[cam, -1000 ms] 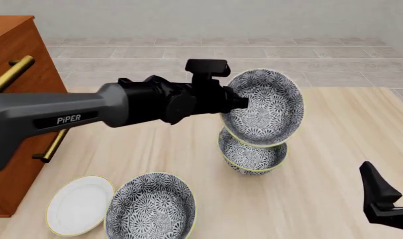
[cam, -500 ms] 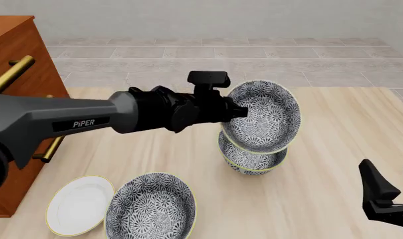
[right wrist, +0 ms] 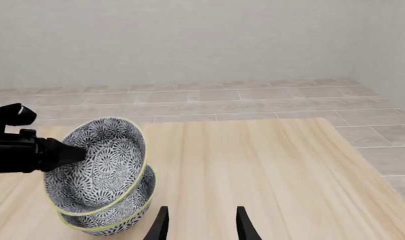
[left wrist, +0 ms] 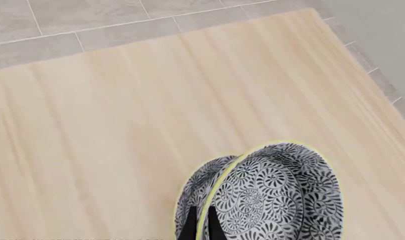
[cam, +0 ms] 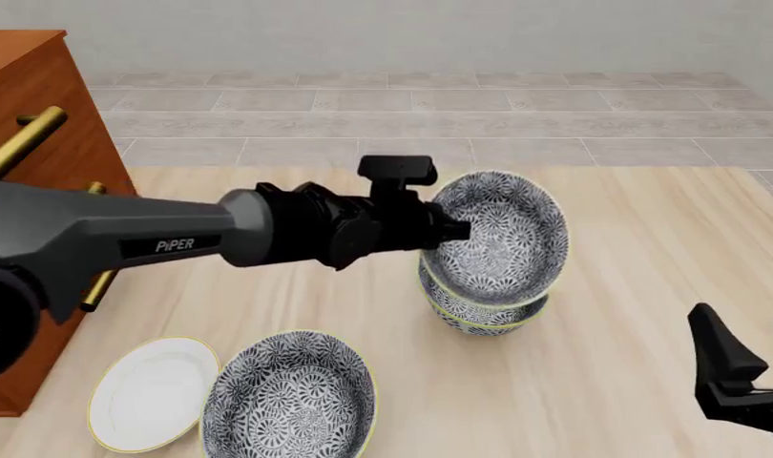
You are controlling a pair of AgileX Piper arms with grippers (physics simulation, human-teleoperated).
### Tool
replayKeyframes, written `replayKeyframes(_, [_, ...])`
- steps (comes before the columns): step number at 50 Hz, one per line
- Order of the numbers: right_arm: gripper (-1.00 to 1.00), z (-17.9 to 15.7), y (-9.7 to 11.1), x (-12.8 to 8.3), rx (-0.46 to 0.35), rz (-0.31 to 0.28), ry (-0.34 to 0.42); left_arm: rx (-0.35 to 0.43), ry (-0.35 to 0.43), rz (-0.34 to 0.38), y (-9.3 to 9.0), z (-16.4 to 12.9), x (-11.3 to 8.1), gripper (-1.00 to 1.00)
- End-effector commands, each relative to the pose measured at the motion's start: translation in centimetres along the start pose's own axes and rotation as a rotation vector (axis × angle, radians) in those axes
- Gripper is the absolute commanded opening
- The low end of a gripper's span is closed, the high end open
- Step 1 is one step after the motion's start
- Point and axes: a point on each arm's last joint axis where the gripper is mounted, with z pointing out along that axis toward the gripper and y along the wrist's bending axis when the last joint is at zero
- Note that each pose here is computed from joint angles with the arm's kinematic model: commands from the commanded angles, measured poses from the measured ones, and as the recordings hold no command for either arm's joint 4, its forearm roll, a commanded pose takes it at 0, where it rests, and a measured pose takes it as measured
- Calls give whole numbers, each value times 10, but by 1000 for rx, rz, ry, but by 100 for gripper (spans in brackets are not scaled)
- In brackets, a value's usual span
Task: Stack the bowl at the front on the bowl in the middle.
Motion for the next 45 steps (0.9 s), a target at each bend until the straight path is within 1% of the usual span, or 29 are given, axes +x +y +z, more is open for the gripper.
replayKeyframes(1, [100,0,0,0,1,0,-1,1,-2,-35,1,2,2,-100])
replayKeyframes(3, [100,0,0,0,0,2,-2,0,-2,-38,1,2,2,-100])
replayKeyframes(7, [100,12,0,-1,1,0,-1,2,2,-43,0,3,5,-100])
replayKeyframes(18, [100,27,0,-1,2,1,-2,0,15,-50,1,9,11,-100])
replayKeyframes(33, [100,20,0,-1,2,1,-2,4,26,-59,0,12,19,-100])
replayKeyframes(45, [100,13,0,-2,3,1,-3,-1,31,-60,1,14,20,-100])
